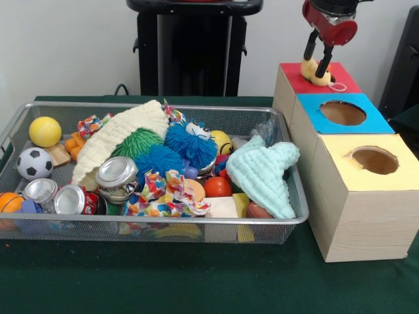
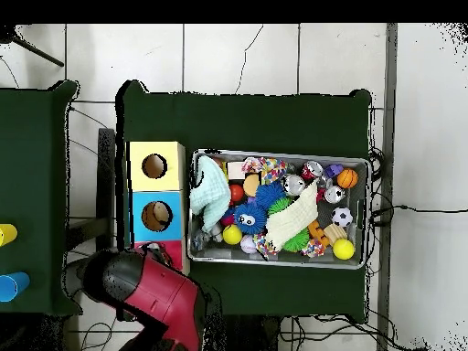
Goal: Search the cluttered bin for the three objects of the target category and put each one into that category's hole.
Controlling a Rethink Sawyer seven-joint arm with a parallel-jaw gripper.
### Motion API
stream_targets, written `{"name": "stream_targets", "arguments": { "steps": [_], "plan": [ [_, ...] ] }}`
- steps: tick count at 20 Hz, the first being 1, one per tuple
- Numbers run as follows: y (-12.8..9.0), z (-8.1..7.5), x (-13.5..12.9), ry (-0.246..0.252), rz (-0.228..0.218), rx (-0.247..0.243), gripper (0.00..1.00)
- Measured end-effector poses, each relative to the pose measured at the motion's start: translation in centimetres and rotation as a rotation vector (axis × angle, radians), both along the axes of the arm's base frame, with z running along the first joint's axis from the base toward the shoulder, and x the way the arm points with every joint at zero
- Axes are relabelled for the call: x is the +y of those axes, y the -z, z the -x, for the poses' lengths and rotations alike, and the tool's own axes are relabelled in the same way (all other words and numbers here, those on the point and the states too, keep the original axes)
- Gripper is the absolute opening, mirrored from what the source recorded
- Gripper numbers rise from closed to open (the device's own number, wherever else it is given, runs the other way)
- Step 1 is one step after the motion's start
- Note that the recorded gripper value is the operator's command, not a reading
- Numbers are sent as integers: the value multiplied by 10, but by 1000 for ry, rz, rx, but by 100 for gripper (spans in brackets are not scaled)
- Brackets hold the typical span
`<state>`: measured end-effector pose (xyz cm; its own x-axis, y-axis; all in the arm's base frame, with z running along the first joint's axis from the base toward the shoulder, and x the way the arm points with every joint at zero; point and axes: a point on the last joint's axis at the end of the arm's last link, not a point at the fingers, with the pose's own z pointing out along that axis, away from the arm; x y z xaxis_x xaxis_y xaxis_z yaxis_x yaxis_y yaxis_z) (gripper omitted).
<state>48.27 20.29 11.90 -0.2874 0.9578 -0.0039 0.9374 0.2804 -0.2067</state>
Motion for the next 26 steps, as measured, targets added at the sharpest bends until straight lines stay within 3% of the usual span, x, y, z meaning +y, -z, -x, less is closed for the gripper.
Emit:
{"name": "stream_targets", "arguments": {
  "steps": [19,26],
  "plan": [
    [4,-1,2,4,-18,9,100],
    [0,-2,-3,34,-54,34,100]
  ]
}}
